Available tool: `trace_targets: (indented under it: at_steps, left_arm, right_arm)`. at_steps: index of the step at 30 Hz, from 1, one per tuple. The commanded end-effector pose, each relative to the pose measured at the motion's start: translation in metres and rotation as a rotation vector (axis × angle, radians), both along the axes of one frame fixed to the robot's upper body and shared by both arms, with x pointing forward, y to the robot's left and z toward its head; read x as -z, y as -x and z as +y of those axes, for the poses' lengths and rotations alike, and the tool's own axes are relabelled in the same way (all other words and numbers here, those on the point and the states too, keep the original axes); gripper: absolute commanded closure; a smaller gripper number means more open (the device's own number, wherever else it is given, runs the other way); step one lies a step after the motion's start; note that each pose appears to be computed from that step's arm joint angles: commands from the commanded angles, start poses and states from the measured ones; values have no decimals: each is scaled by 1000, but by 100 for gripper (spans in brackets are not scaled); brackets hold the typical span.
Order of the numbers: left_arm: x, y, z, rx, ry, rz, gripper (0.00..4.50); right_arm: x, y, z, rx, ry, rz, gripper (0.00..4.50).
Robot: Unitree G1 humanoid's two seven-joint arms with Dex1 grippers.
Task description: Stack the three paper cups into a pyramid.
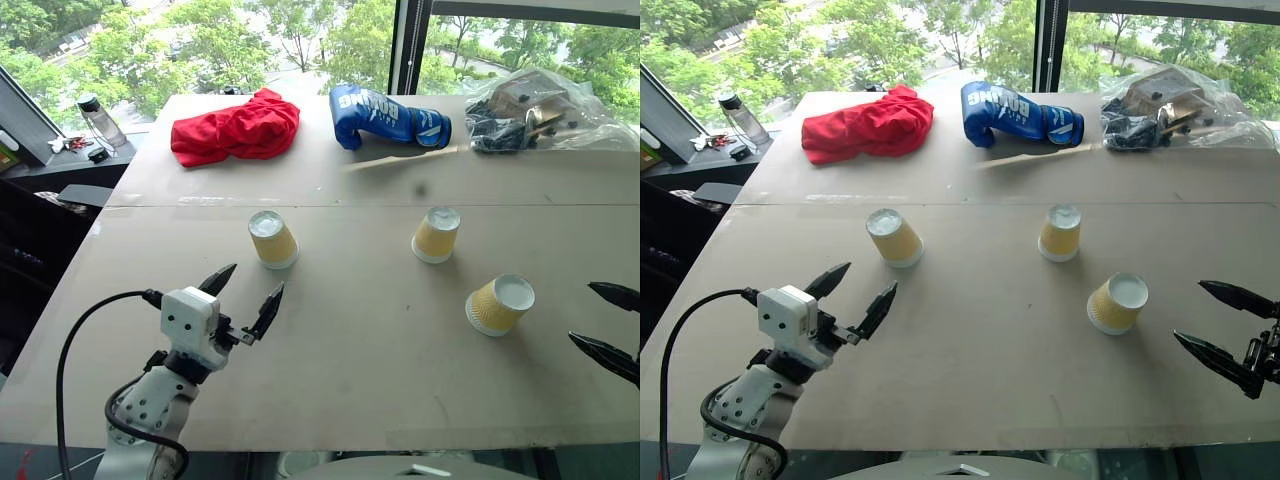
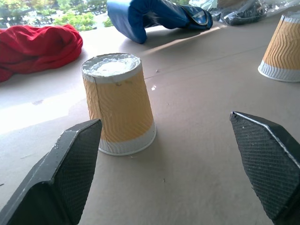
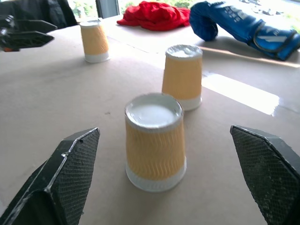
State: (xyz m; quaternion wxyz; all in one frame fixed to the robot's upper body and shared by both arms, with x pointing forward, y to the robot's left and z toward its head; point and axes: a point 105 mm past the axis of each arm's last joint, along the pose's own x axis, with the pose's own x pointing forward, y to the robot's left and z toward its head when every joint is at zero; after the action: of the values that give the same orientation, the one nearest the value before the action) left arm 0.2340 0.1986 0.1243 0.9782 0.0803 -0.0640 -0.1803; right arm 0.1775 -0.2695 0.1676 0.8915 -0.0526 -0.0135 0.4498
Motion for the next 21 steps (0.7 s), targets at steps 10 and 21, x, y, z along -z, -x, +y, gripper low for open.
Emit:
trace_targets:
  at_steps: [10,21]
  left_arm:
    - [-4,-50,6,-42,13,-33,0]
    - [5,-84,-14,45,18,-31,0]
  right_arm:
    - [-30,2,55,-116,-55,-81,7]
    - [-33,9,54,-157,-58,-65,7]
